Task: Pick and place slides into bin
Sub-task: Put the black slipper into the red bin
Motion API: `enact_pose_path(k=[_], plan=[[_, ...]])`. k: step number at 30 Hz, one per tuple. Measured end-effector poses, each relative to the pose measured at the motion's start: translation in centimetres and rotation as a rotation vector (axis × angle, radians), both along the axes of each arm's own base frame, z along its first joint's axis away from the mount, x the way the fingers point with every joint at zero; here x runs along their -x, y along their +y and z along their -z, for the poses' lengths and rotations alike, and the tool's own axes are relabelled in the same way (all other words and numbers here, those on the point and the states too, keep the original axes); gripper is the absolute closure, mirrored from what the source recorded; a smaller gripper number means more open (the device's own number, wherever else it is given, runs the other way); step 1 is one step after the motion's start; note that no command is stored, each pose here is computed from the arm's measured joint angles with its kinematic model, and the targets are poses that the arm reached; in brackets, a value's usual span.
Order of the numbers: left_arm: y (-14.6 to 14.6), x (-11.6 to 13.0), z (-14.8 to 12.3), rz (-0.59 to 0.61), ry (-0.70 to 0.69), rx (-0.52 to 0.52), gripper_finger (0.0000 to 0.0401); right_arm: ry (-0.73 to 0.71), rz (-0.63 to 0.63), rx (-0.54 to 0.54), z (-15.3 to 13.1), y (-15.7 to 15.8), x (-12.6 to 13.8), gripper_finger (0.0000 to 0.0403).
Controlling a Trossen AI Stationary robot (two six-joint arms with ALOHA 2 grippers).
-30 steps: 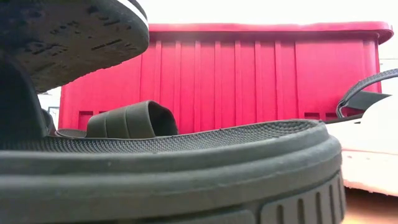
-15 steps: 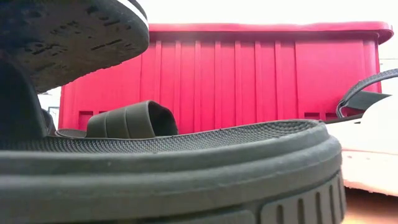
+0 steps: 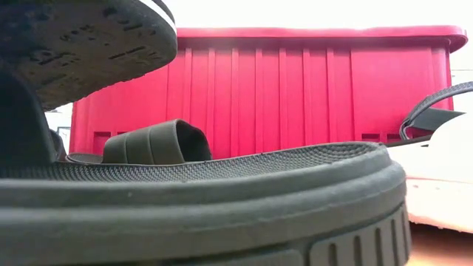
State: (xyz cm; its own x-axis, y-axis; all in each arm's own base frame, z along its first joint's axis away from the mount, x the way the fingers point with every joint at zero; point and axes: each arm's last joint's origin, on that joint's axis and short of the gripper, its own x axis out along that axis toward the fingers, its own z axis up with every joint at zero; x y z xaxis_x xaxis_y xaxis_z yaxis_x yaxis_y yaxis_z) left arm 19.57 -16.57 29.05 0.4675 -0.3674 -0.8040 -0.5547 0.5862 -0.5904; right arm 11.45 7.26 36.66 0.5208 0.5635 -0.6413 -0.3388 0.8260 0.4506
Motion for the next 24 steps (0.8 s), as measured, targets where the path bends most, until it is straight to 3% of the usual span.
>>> enact_pose_path(k=[8,13,18,24], plan=[[-0.9,2.0,1.2,-0.144,0.008,-0.048,0.0286,0.001,-0.003,-0.002,0.0,0.0,0.0,0.0403],[-1.0,3.1,3.7,-0.268,-0.005,-0.015,0.0286,-0.001,-0.005,0.000,0.0,0.0,0.0,0.0403],[-0.5,4.0,5.9,-0.354,0.068,0.030,0.0286,0.000,-0.004,-0.001,0.0,0.0,0.0,0.0403],[-0.5,4.2,6.9,-0.349,0.029,0.051,0.0286,-0.012,-0.003,-0.009,-0.1,0.1,-0.1,0.0403]])
